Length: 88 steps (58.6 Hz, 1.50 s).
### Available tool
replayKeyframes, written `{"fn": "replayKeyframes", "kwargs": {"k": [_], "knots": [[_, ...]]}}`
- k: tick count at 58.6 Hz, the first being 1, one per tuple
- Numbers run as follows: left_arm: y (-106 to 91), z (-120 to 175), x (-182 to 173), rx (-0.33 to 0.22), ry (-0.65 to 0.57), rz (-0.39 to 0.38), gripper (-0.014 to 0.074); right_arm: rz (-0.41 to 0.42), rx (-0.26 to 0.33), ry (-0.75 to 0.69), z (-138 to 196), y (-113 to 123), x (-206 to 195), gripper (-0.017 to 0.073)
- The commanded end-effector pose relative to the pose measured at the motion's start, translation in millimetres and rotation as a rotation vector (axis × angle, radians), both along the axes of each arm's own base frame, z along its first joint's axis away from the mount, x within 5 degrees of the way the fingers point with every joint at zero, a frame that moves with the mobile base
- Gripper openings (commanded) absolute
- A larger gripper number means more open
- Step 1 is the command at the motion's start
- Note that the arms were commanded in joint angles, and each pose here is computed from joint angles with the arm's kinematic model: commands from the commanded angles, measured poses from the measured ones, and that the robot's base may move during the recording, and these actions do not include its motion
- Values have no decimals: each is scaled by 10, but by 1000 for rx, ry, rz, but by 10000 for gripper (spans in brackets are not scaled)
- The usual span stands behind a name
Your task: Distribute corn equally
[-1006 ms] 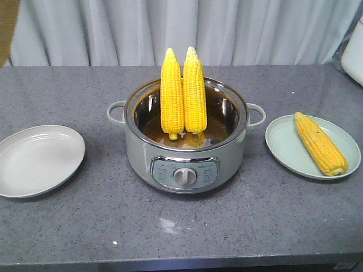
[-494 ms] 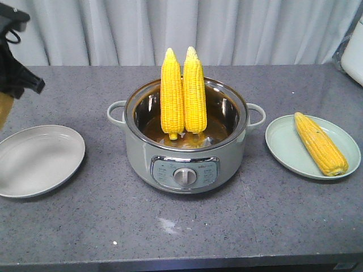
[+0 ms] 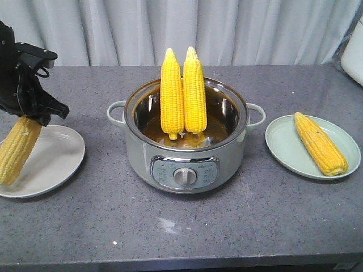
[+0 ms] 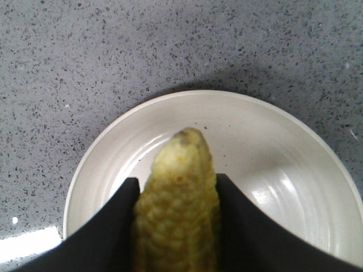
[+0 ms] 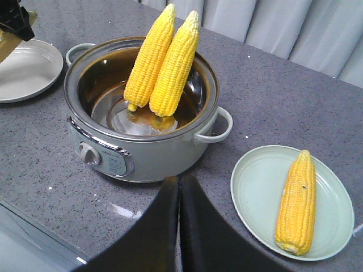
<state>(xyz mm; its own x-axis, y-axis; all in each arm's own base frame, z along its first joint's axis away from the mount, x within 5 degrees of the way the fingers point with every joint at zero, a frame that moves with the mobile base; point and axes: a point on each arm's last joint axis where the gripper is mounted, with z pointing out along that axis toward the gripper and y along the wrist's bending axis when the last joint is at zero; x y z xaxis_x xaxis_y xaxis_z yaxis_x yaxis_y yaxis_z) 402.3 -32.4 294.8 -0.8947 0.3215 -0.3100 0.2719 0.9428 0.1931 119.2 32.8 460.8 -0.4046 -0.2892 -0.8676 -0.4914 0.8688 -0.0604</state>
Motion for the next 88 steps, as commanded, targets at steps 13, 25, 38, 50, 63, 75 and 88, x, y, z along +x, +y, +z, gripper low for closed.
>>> {"fn": "replayKeyframes", "kwargs": {"k": [13, 25, 38, 50, 63, 75, 88], "knots": [[-1, 272, -42, -14, -104, -3, 96, -8, 33, -74, 109, 10, 2, -6], [0, 267, -52, -14, -92, 1, 246, -8, 33, -74, 109, 10, 2, -6], [4, 259, -70, -11, -71, 4, 370, -8, 33, -74, 109, 10, 2, -6], [6, 253, -82, -19, -58, 29, 383, -9, 33, -75, 109, 9, 3, -6], [8, 256, -99, -18, -45, 32, 383, -11, 34, -80, 113, 8, 5, -6], [24, 461, -228, -21, -79, 33, 374, -18, 37, -94, 124, 4, 13, -6], [-72, 987, -604, -183, -199, -14, 301, -23, 40, -104, 133, 1, 19, -6]]}}
